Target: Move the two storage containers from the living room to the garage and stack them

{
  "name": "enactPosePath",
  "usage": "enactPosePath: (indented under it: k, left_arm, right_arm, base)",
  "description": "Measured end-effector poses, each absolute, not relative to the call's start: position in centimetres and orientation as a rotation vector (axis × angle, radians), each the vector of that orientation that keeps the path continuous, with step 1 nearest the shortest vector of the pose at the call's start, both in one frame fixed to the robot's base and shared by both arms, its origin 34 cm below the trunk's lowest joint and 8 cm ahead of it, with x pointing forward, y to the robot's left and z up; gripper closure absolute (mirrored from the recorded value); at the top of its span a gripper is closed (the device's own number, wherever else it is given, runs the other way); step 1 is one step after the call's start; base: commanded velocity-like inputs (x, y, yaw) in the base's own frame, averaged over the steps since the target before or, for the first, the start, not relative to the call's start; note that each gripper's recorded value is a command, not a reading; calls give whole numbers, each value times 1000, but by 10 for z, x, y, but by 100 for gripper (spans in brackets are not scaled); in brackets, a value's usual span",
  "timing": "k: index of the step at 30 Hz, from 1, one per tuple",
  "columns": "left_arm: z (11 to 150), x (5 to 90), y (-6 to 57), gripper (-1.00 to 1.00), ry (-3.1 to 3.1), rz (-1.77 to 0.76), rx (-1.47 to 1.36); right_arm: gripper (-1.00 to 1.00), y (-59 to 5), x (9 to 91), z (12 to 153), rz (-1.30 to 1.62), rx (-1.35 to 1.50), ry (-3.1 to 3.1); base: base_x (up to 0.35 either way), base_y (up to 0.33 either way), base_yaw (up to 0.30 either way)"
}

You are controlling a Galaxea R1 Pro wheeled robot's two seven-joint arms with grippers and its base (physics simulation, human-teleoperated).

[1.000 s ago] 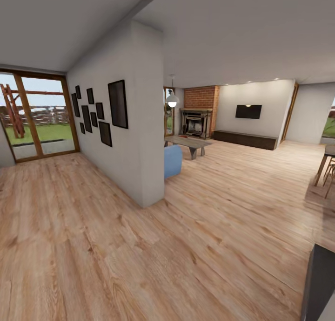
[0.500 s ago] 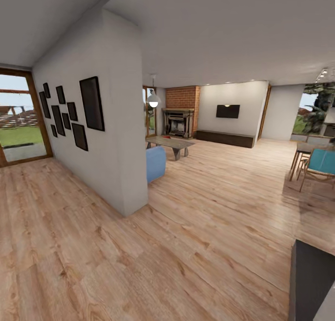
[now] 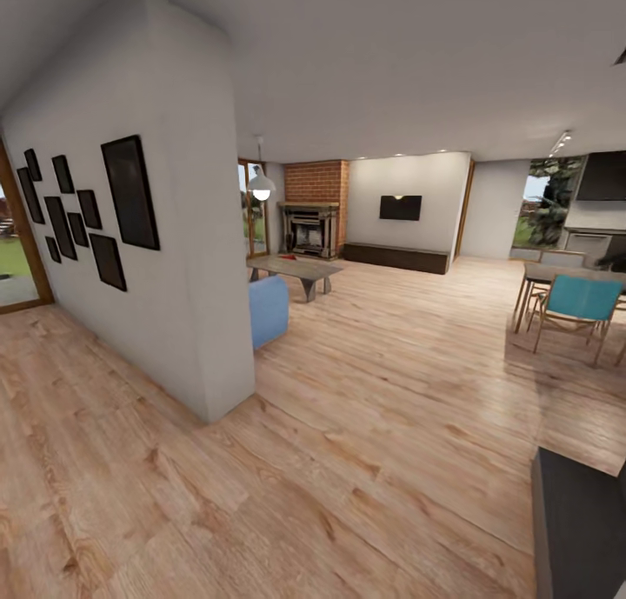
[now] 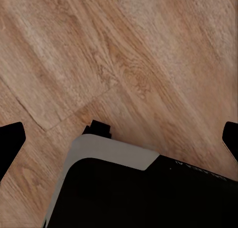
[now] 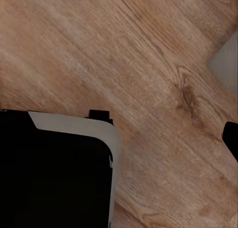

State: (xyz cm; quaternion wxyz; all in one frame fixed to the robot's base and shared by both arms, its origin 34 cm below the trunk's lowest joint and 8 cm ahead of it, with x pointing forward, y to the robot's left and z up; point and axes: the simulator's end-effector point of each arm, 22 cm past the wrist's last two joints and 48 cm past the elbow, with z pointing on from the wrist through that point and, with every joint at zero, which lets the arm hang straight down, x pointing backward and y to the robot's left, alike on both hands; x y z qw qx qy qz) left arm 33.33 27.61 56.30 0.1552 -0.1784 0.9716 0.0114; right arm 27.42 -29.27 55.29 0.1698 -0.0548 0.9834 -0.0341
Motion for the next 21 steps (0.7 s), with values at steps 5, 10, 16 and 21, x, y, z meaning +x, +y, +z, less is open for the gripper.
enactPosePath:
  k: [5, 10, 16, 21]
  left_arm:
    - [563, 333, 276, -100, 2783, 33, -511]
    - [563, 333, 276, -100, 2783, 33, -511]
    - [563, 333, 276, -100, 2784, 32, -511]
    - [563, 333, 277, -100, 2785, 34, -511]
  right_arm:
    - [-100, -292, 274, 553, -93, -158, 2795]
    - [-100, -293, 274, 553, -92, -159, 2795]
    - [-100, -292, 274, 553, -95, -157, 2794]
    - [-100, -292, 274, 553, -103, -153, 2794]
  base:
    - [327, 98, -1]
    - [327, 98, 0]
    - [327, 76, -32]
    - [327, 14, -224]
